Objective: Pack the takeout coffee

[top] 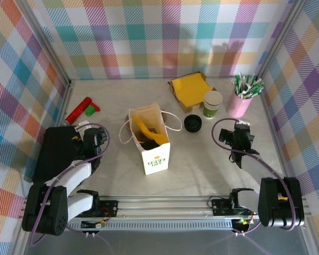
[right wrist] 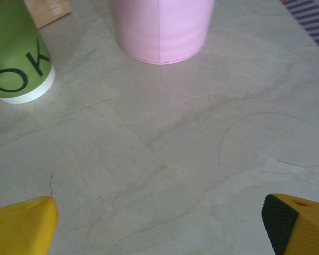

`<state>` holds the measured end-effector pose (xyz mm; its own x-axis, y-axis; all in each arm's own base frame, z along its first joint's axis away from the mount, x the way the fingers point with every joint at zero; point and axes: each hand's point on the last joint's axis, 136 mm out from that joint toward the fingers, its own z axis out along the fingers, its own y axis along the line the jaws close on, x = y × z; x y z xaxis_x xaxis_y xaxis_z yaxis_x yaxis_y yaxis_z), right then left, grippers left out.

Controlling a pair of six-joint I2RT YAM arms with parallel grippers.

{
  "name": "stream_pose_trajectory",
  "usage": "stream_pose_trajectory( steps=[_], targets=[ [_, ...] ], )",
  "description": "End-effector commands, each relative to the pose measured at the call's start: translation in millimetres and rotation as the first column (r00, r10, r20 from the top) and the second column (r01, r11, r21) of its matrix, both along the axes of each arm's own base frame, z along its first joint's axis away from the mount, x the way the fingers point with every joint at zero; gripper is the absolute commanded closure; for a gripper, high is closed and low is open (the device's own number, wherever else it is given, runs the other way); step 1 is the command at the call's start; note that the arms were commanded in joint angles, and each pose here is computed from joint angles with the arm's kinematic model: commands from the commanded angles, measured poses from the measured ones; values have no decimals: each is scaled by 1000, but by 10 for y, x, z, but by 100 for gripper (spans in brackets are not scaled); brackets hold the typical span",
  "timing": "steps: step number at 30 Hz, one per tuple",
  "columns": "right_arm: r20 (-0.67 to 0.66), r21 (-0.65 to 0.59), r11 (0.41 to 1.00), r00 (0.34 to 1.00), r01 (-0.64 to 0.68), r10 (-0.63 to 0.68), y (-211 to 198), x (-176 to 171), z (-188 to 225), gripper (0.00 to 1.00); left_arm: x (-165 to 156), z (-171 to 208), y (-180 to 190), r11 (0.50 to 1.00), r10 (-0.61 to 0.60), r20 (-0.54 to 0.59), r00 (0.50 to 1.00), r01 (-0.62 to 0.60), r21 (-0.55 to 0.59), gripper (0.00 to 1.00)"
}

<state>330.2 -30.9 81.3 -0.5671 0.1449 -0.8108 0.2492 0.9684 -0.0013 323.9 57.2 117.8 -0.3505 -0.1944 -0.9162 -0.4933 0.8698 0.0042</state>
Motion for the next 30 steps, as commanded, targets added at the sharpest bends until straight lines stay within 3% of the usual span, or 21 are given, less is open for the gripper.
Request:
stream_pose_trajectory(
  steps=[1, 9, 13, 22, 27, 30],
  targets=[
    [138, -10, 992, 983, -124, 124, 162, 276, 262, 1, 132, 116, -62, 998, -56, 127, 990, 58, -15, 0],
    [275, -43, 971, 932, -235, 238, 342, 441, 398, 1, 350, 73, -281, 977, -211, 184, 960, 212, 16, 0],
    [249, -20, 958, 927, -285, 281, 432, 526, 362, 1, 453, -32, -384, 961, -271, 192, 943, 275, 7, 0],
    [243, -6, 940, 911, -341, 332, 534, 597, 365, 1, 569, -263, -368, 966, -257, 146, 955, 260, -1, 0],
    [311, -15, 914, 867, -405, 389, 653, 516, 335, 1, 681, -327, -434, 958, -286, 69, 956, 287, -9, 0],
    [288, -5, 899, 860, -438, 421, 715, 589, 223, 1, 696, -322, -452, 958, -287, 62, 956, 287, 5, 0]
  ],
)
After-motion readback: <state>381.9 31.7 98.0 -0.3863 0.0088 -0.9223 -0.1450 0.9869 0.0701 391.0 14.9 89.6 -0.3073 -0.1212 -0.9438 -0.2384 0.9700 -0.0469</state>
